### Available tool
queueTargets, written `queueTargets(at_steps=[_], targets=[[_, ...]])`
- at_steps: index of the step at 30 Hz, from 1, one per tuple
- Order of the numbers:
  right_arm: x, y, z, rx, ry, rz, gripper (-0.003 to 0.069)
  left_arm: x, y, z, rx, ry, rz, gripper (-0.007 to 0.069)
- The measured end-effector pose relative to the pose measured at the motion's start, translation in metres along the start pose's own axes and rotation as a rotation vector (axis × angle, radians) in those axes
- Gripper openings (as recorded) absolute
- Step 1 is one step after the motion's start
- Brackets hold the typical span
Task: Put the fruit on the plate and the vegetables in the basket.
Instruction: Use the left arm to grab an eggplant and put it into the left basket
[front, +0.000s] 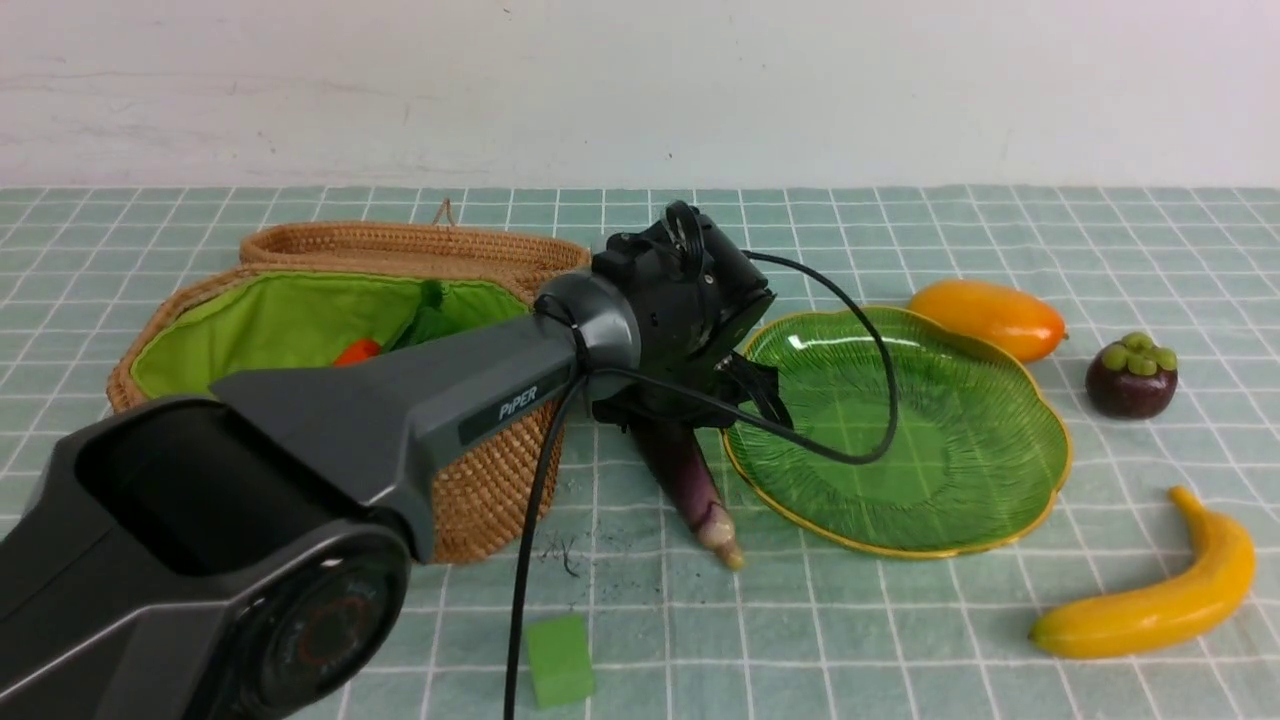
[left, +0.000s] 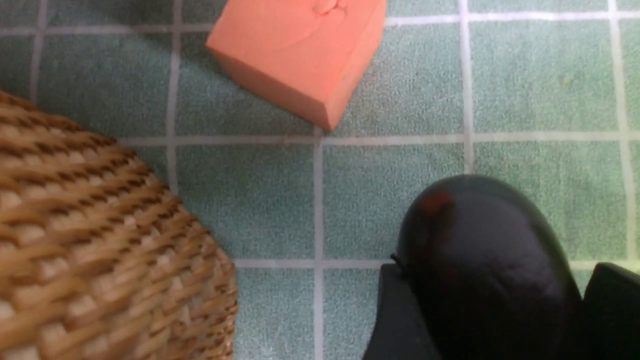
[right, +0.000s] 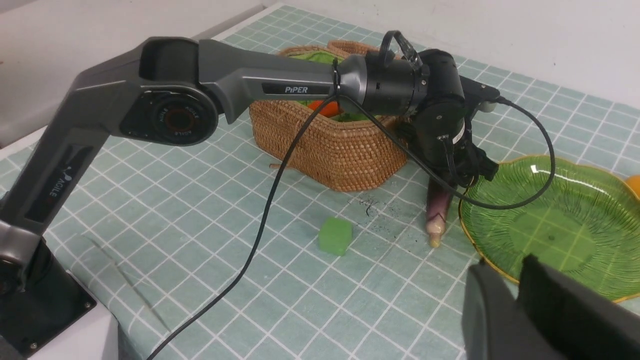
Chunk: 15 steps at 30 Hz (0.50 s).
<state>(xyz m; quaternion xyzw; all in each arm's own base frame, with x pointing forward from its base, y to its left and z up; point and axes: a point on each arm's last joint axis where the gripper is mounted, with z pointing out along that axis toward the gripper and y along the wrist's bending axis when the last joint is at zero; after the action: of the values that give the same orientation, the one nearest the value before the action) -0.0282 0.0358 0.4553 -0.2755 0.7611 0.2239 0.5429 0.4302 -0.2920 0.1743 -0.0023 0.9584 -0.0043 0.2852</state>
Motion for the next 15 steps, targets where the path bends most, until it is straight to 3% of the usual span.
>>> queueTargets(at_steps=[3,15], targets=[[0.0000,-0.0001,0.0000,0.001,0.000,0.000,0.0104,0.0003,0.0007,0.0000,-0.007,0.003,0.002,0.0416],[0.0000,-0.0001,0.0000,0.001,0.000,-0.004,0.0108,-0.0017,0.0028,-0.0082,-0.037,0.019,0.000,0.0416]])
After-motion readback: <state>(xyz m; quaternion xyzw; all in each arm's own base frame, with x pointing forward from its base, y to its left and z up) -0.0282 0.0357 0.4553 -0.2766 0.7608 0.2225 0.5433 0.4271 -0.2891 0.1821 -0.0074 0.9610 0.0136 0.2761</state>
